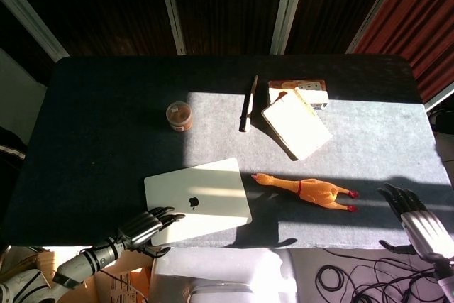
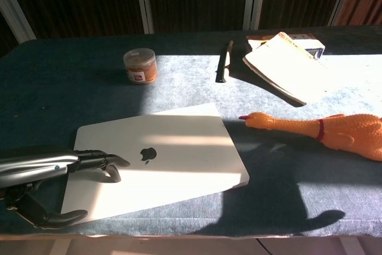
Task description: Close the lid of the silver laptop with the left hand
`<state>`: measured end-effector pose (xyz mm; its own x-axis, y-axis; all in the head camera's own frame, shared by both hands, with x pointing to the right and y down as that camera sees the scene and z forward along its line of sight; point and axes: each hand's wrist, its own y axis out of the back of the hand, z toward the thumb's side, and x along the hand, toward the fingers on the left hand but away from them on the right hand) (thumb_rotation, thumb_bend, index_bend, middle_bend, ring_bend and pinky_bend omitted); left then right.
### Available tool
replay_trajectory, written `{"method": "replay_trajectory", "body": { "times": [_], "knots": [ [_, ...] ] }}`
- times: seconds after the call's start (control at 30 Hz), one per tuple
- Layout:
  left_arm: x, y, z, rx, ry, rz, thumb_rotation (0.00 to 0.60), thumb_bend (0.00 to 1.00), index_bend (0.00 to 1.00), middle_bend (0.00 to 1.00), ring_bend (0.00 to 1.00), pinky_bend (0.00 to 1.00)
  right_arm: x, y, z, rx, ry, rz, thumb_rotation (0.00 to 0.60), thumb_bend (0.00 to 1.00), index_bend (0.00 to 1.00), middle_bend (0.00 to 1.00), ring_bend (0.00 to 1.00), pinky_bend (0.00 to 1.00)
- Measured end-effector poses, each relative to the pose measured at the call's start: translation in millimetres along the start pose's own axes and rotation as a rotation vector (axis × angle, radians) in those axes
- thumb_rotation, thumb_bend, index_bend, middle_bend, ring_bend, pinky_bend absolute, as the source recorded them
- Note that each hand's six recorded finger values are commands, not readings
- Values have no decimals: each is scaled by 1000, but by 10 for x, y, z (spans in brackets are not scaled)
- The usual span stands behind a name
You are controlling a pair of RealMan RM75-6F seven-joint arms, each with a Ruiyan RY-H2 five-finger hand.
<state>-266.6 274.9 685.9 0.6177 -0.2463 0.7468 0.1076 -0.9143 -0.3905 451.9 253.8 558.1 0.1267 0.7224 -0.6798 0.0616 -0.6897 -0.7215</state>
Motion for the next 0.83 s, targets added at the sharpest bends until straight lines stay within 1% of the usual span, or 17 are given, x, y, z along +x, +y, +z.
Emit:
{"method": "replay_trajectory", "body": {
  "times": [0.03,0.1,0.13,0.2,0.23,0.27,0.33,0.37,0.43,0.47,0.53,0.57,0.63,0.67,0.7,0.77,0.83],
  "knots": [
    [-9,40,13,6,-7,21,322,360,45,132,28,127,4,7,-3,-1,-1,-4,600,89,0,0,0,0],
    [-52,162,48,22,-27,85,356,345,45,131,29,127,15,24,-9,-2,-5,-15,600,88,0,0,0,0],
    [-81,227,63,29,-36,118,360,343,44,131,29,127,20,33,-10,-3,-6,-21,600,88,0,0,0,0],
    [-185,404,80,52,-52,208,397,341,22,124,29,127,34,58,-8,-1,-7,-38,600,88,0,0,0,0],
    [-248,484,78,63,-54,250,426,345,9,118,28,127,41,71,-5,2,-8,-46,600,88,0,0,0,0],
    [-352,589,62,80,-53,308,465,349,0,111,28,127,50,85,0,6,-8,-55,600,88,0,0,0,0],
    [-543,732,16,103,-38,398,515,354,0,102,25,127,73,122,21,18,-7,-79,600,88,0,0,0,0],
    [-692,809,-29,118,-19,460,538,354,0,97,22,127,83,139,33,24,-7,-90,600,88,0,0,0,0],
    [-940,890,-113,138,24,555,574,354,0,84,9,127,105,173,58,42,-9,-116,600,88,0,0,0,0],
    [-1120,915,-176,147,61,618,590,347,0,79,3,127,114,183,70,51,-12,-128,600,88,0,0,0,0],
    [-1407,899,-278,155,129,711,600,302,0,76,0,127,130,182,96,69,-23,-151,600,88,0,0,0,0],
    [-1606,845,-352,155,185,766,600,261,0,76,0,127,134,172,106,76,-29,-158,600,88,0,0,0,0],
    [-1885,694,-469,147,282,827,600,208,0,70,0,127,137,140,137,92,-41,-168,600,88,0,0,0,0],
    [-2050,559,-552,142,356,846,600,193,0,63,0,127,135,125,158,95,-44,-173,600,88,0,0,0,0],
    [-2161,458,-611,144,413,848,600,186,0,55,0,127,130,106,191,92,-45,-178,600,88,0,0,0,0],
    [-2336,297,-711,167,518,829,600,181,0,52,0,127,125,89,229,86,-42,-181,600,88,0,0,0,0],
    [-2363,243,-723,180,547,811,600,181,0,52,0,127,128,78,247,84,-35,-178,600,88,0,0,0,0]
  ]
}}
